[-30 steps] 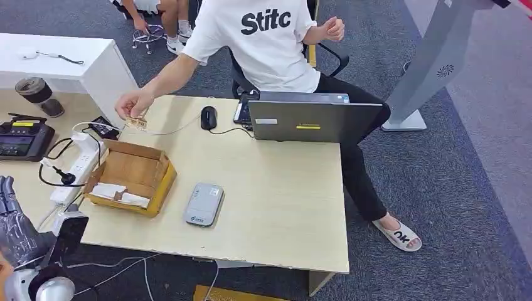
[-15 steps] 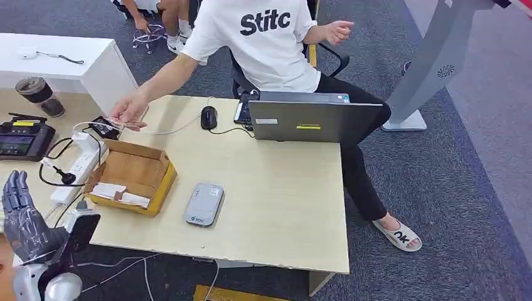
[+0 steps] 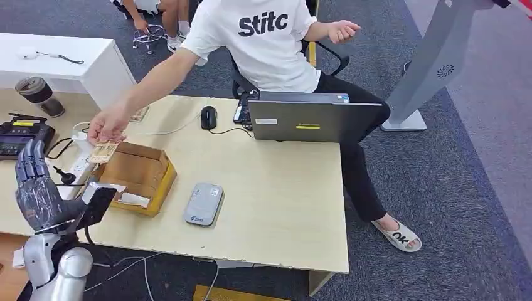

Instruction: Pass the card to the sensor for recognition and then transmit it.

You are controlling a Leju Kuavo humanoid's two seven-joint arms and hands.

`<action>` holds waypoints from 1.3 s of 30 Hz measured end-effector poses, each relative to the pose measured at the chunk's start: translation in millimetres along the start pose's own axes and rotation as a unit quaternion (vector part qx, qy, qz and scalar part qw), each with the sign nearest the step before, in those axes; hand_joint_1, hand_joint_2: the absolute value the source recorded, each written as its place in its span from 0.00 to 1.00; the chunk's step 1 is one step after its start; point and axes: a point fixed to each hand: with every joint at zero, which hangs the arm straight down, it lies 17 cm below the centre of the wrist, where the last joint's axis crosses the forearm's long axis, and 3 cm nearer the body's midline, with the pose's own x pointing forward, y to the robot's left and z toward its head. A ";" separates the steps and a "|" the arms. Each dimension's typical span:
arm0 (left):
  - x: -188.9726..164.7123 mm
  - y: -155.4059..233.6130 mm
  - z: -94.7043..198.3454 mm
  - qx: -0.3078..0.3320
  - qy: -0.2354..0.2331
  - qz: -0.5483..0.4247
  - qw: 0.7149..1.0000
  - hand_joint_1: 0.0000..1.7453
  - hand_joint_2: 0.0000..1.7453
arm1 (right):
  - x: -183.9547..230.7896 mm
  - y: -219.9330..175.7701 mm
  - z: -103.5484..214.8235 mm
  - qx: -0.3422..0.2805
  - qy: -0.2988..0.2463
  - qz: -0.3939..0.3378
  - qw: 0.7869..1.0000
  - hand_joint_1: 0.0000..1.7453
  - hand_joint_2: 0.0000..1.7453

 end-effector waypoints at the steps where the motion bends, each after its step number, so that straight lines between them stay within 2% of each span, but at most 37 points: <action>1: 1.5 0.3 -3.8 0.002 -0.002 0.000 1.000 0.00 1.00 | -0.2 0.2 0.0 0.001 0.000 0.000 1.000 0.00 1.00; 9: 9.7 -2.5 -12.2 0.001 -0.015 -0.003 1.000 0.00 1.00 | -0.3 0.6 0.0 0.002 0.000 0.001 1.000 0.00 1.00; 19: 52.6 -16.8 -19.9 -0.008 -0.057 0.006 0.998 0.00 1.00 | 0.3 -1.0 -0.3 -0.001 0.000 0.007 1.000 0.00 1.00; 20: 57.1 -17.2 -20.8 -0.007 -0.063 0.006 0.998 0.08 1.00 | 0.3 -1.0 -0.3 0.000 0.000 0.007 1.000 0.00 1.00; 21: 60.6 -17.6 -21.8 -0.006 -0.066 0.007 0.998 0.08 1.00 | 0.3 -0.9 -0.3 0.000 0.000 0.007 1.000 0.00 1.00; 22: 64.5 -18.2 -22.3 -0.006 -0.069 0.008 0.998 0.64 1.00 | 0.3 -0.8 -0.3 0.000 0.000 0.007 1.000 0.00 1.00; 23: 67.4 -18.8 -22.5 -0.006 -0.071 0.010 0.997 1.00 1.00 | 0.4 -0.8 -0.3 0.000 0.000 0.007 1.000 0.00 1.00; 39: 77.0 -22.6 -20.7 -0.010 -0.071 0.029 0.997 1.00 1.00 | 0.5 -0.7 -0.3 0.000 -0.001 0.007 1.000 0.00 1.00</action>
